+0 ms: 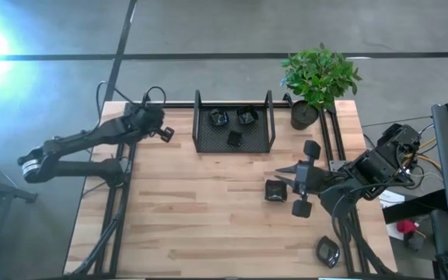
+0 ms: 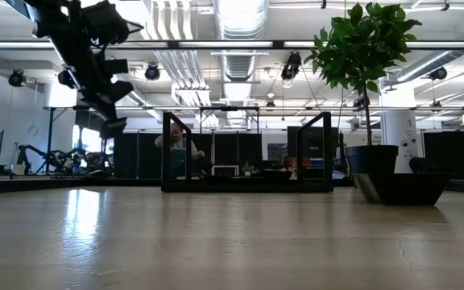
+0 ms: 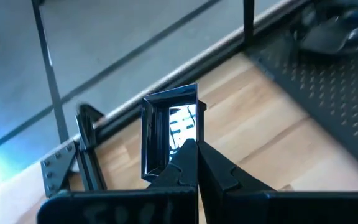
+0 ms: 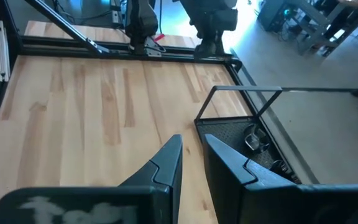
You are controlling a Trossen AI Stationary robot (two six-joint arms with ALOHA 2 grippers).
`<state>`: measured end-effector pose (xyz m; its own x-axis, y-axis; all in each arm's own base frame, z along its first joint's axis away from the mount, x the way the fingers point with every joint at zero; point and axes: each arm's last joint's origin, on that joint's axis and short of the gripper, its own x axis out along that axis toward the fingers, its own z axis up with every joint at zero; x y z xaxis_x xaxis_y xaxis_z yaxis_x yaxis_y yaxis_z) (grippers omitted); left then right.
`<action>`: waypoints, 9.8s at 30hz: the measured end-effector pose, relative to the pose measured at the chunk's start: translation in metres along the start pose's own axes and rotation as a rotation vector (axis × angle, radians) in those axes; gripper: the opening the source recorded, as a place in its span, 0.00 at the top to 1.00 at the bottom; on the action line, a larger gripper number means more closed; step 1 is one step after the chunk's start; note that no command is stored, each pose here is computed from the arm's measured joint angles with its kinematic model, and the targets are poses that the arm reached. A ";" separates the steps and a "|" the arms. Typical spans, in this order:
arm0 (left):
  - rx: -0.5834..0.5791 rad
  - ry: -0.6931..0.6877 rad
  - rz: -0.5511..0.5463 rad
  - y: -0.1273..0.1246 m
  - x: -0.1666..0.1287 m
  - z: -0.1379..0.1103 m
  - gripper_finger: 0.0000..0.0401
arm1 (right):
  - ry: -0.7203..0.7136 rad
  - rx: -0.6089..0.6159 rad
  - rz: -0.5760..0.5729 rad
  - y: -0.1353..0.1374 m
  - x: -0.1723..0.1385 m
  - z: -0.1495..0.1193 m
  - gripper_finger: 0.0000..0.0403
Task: Pick & Place Mini shaped plates
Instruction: Stack the black square plate on top of the black square plate on the shelf, then stack the black distorted square plate on top of the black distorted square plate on the shelf
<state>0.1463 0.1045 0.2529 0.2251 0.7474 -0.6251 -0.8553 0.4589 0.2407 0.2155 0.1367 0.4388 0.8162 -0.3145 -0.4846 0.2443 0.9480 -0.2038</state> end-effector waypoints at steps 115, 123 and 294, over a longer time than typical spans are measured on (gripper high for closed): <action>1.066 -0.264 -0.479 -0.220 0.096 0.046 1.00 | 0.000 -0.038 0.002 0.000 0.000 0.000 0.85; 1.040 -0.262 -0.473 -0.220 0.096 0.047 1.00 | 0.000 -0.039 0.001 0.000 0.000 0.000 0.85; 0.823 -0.614 -0.539 -0.132 -0.156 0.051 0.89 | 0.549 0.344 -0.042 -0.292 0.259 -0.078 0.98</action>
<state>0.2476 -0.0481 0.3565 0.8495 0.3639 -0.3820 -0.0684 0.7939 0.6042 0.3148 -0.2257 0.3064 0.4383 -0.2444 -0.8650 0.4985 0.8668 0.0077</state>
